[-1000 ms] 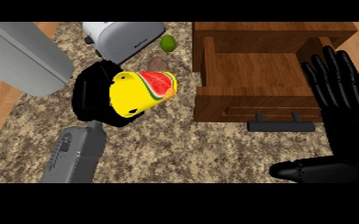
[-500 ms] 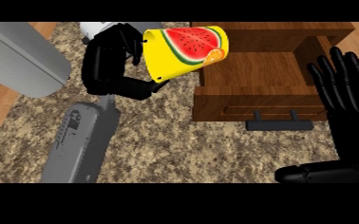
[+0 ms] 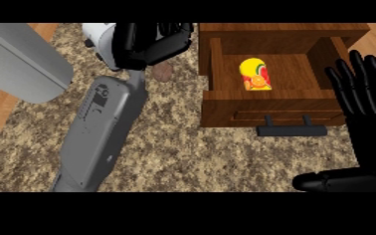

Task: Pick up the cup, place it into the drawer and close the drawer

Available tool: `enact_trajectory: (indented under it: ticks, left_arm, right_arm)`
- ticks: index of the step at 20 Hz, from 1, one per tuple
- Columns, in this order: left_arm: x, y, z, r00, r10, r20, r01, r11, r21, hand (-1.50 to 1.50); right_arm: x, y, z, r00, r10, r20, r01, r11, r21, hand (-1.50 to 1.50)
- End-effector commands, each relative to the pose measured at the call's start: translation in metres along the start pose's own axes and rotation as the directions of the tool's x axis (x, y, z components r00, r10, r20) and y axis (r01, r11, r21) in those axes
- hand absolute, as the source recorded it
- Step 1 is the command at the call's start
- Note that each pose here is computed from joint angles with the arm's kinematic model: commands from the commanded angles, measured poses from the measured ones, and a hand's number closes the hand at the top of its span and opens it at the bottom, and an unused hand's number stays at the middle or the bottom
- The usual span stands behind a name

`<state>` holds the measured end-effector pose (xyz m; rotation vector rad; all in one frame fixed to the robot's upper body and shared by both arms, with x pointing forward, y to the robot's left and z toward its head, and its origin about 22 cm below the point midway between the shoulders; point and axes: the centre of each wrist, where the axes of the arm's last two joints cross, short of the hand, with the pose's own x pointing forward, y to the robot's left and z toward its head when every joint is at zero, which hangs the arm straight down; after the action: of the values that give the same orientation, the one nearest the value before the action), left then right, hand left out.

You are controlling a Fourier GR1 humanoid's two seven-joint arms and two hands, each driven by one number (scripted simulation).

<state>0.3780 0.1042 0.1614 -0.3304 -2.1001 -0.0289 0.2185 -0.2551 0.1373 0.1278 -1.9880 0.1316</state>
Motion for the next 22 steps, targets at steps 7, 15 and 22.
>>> enact_trajectory:
  ticks: [7,15,22]
  left_arm:
    - [0.001,-0.047,-0.04,0.993,-0.072,-0.095,0.07,0.997,-0.019,1.5]
    - [-0.037,-0.065,-0.04,0.988,-0.107,-0.114,0.105,0.994,-0.017,1.5]
    - [-0.051,-0.062,-0.054,0.972,-0.151,-0.181,0.152,0.988,-0.01,1.5]
  right_arm:
    - [0.0,-0.002,0.002,1.0,-0.001,-0.009,0.001,1.0,-0.001,-1.5]
    - [-0.009,-0.009,-0.006,1.0,-0.001,0.008,0.001,1.0,-0.007,-1.5]
    - [-0.004,-0.004,-0.01,1.0,-0.001,0.025,0.0,1.0,0.03,-1.5]
